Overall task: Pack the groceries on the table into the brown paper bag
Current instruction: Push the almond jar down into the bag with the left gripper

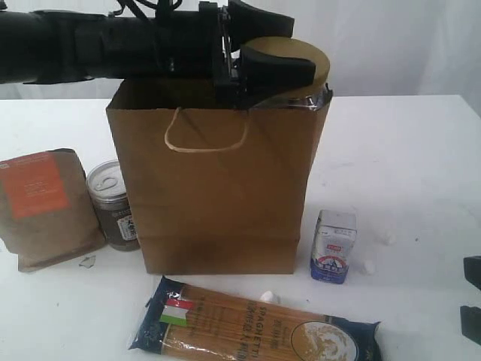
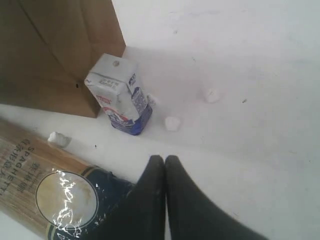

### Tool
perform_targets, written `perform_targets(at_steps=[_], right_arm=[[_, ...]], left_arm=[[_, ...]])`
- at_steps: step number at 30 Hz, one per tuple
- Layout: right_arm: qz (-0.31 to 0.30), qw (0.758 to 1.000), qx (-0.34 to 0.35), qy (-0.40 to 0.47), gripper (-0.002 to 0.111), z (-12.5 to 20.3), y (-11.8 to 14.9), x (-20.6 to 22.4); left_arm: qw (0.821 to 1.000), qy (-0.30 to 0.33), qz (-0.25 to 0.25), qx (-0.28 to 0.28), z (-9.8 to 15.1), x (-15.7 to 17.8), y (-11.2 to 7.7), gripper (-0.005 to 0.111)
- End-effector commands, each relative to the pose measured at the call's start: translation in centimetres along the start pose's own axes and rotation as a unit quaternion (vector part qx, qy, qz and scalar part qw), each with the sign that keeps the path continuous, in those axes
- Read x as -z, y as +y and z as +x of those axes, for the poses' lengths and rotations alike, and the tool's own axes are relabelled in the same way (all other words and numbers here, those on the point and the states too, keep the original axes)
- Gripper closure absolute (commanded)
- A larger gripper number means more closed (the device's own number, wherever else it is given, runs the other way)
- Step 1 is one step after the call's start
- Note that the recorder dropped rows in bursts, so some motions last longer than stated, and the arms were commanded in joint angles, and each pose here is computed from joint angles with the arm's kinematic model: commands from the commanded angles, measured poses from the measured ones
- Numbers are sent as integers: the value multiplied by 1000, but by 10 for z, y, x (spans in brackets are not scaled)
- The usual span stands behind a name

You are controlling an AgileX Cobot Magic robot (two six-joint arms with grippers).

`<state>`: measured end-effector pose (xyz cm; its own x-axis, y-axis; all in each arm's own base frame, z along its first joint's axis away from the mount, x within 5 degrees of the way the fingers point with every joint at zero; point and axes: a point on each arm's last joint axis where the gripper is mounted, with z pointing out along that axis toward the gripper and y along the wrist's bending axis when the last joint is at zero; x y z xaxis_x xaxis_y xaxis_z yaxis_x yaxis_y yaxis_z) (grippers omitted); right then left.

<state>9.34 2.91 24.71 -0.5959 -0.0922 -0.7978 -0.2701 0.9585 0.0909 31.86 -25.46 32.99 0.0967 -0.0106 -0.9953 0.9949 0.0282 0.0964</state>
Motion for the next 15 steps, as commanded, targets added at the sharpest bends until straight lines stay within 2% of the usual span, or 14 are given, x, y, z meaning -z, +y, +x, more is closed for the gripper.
perform_targets(at_steps=[1,5,6,9,12,15], right_arm=[[1,1000,-2,0,108,1,0,-1],[0,1000,-4,0,108,0,0,-1],[-1,1000,-5,0,108,0,0,-1],[-9,1000,-18,-2,108,0,1,-1],[-13,1000,-23,-1,108,0,2,-1],[-13,1000,-24,-1,108,0,2,-1]], left_arm=[[999,-41,16,1,-14,-1,-6,90],[999,-41,16,5,-14,-1,-6,60],[999,-41,16,9,-14,-1,-6,50],[999,-41,17,30,-14,-1,-6,31],[998,-41,17,39,-14,-1,-6,21],[999,-33,21,37,-13,-1,-6,19]])
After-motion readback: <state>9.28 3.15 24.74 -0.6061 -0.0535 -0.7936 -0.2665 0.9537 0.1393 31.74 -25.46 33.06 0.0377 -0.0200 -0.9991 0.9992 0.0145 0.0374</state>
